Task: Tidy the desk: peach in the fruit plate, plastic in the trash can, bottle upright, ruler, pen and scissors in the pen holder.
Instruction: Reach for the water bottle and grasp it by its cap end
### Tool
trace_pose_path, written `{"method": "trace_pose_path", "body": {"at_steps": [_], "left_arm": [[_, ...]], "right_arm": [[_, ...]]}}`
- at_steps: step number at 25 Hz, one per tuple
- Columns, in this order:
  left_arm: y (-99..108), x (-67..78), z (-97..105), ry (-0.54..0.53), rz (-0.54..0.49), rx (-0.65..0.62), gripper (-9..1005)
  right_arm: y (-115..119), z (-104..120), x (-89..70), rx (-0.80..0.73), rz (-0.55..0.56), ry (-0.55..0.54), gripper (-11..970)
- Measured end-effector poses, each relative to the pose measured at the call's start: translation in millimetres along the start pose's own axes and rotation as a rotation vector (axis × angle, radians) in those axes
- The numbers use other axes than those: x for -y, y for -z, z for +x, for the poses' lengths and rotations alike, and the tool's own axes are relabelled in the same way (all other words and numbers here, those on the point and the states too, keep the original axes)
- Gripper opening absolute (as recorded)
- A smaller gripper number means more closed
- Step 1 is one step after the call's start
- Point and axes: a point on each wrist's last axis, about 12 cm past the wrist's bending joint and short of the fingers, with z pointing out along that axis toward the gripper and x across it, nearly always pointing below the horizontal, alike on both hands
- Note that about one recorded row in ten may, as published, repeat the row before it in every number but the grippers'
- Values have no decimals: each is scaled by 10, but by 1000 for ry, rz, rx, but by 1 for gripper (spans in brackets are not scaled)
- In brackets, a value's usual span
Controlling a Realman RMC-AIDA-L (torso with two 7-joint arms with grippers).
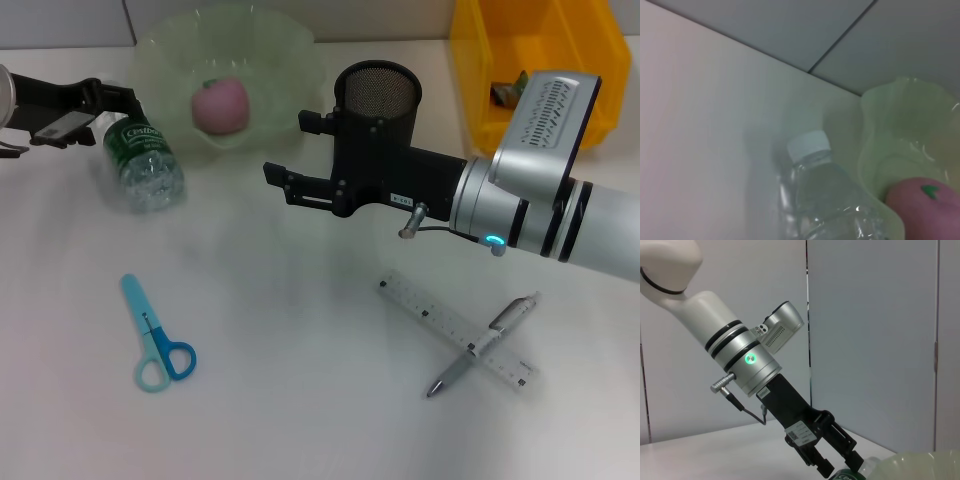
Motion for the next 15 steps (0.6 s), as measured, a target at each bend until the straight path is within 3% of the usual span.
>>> {"method": "trace_pose_path", "body": {"at_steps": [5,15], "left_arm": [[-3,-27,21,-2,-27,-20,811],[-32,-18,52,3,-22,-25,809]], "right_arm": [[-3,-3,1,0,-1,1,785],[-12,-11,2,1,-3,3,785]]}}
